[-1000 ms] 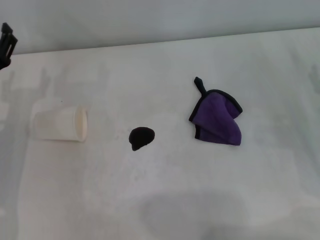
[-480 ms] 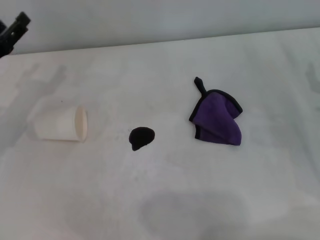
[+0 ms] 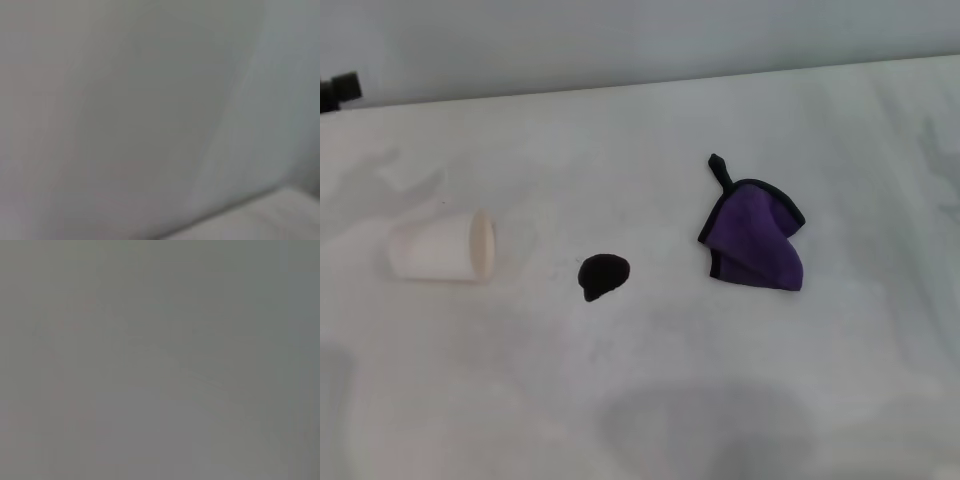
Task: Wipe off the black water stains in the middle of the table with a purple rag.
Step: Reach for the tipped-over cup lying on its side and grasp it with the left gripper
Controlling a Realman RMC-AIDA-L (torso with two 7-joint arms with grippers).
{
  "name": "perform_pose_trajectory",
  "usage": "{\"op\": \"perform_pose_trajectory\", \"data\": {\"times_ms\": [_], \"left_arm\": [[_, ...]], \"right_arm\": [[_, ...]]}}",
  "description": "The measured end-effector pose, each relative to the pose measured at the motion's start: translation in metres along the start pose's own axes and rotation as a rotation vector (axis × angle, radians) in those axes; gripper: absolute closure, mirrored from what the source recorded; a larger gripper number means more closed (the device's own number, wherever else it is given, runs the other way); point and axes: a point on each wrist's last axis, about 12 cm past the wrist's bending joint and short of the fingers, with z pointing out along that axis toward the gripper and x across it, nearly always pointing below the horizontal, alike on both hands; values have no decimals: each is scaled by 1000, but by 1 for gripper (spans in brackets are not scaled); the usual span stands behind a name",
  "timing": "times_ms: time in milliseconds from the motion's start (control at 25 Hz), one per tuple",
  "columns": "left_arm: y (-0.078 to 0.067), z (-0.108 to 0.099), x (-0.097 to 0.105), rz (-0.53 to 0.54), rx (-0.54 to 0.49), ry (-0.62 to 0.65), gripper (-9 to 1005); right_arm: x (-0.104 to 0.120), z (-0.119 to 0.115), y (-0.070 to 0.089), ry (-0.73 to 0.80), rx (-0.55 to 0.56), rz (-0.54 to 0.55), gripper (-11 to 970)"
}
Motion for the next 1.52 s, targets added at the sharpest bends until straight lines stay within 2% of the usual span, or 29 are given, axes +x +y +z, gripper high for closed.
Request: {"op": "perform_pose_trajectory", "data": {"times_ms": [160, 280, 440, 640, 760, 880, 960, 1040, 1120, 1520], "left_arm": [[1, 4, -23, 97, 10, 186, 120], [-4, 16, -42, 182, 41, 331, 119], [-17, 36, -66, 332, 111, 515, 119], [-35, 56, -79, 530, 153, 691, 119], [-48, 72, -79, 675, 152, 767, 119], [-54, 82, -78, 762, 115, 816, 119], [-59, 90, -76, 807, 142, 864, 119], [-66, 103, -70, 814, 213, 905, 120], [-69, 112, -66, 826, 241, 939, 120], [-66, 127, -50, 887, 243, 989, 119]], "right_arm": [[-1, 2, -1, 7, 9, 0, 136], [-1, 3, -2, 9, 13, 0, 136], [-1, 3, -3, 9, 15, 0, 136], [-2, 4, -2, 7, 14, 2, 136], [0, 3, -3, 15, 21, 6, 136], [1, 1, -5, 21, 28, 9, 136], [2, 1, -5, 27, 32, 14, 136], [3, 0, -5, 27, 42, 22, 136], [4, -1, -7, 30, 59, 35, 136], [6, 2, -5, 51, 67, 44, 136]]}}
